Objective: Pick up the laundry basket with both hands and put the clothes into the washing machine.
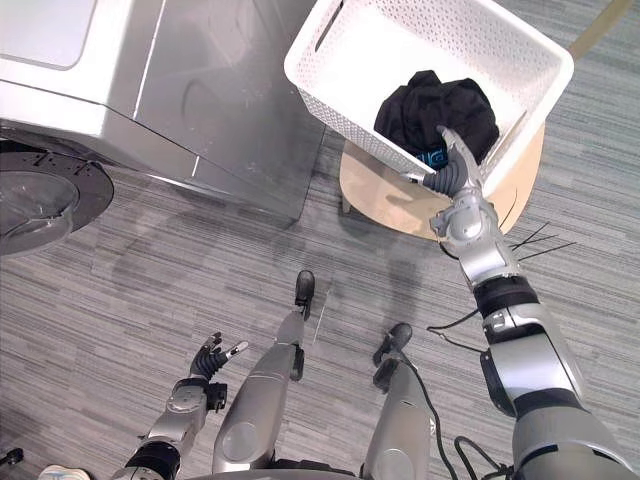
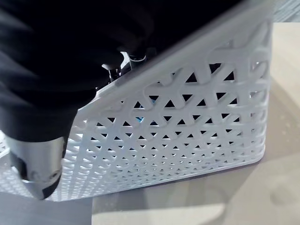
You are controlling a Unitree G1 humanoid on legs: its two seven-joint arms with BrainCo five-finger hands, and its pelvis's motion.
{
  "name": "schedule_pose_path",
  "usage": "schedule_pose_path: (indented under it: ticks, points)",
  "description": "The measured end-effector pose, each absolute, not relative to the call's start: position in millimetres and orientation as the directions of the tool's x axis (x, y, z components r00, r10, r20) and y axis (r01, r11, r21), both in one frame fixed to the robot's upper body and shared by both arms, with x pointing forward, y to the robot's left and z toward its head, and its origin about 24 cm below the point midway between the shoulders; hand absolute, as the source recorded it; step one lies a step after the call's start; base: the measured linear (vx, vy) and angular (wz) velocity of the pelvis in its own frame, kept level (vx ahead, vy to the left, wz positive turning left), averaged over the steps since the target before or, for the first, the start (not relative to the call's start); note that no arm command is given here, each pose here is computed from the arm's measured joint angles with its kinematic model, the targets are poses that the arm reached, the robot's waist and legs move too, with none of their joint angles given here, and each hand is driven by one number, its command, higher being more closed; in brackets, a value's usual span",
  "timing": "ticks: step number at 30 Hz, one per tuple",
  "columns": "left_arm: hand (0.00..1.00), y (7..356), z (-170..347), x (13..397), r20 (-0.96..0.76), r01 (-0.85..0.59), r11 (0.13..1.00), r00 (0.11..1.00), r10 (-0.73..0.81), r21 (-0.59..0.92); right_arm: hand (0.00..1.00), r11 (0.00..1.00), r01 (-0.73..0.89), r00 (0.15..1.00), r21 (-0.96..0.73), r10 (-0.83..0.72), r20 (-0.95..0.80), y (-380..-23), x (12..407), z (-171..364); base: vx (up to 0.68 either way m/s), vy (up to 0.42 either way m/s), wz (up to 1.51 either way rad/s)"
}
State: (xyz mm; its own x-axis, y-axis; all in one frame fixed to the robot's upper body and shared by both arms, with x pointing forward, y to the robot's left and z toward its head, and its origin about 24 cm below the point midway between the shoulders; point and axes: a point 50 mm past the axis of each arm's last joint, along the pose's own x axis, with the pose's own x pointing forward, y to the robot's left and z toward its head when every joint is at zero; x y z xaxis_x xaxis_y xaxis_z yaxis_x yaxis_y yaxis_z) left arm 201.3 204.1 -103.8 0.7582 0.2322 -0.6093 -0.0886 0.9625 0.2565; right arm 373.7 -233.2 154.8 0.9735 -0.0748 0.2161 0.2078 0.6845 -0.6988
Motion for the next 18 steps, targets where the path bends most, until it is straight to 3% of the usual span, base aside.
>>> schedule_pose_path:
  ticks: [9,18]
  points:
    - [0.0,218,-110,192,-0.65,-0.049,0.948,0.717,0.252,0.315,0.0,0.682,0.158,0.969,-0.714,0.032,0.244,-219,362,154,-0.03,-0.046,-0.12]
    - [0.0,220,-113,188,-0.667,-0.046,0.945,0.697,0.262,0.323,0.0,0.698,0.249,0.939,-0.671,-0.004,0.344,-221,366,181,0.0,-0.039,-0.07]
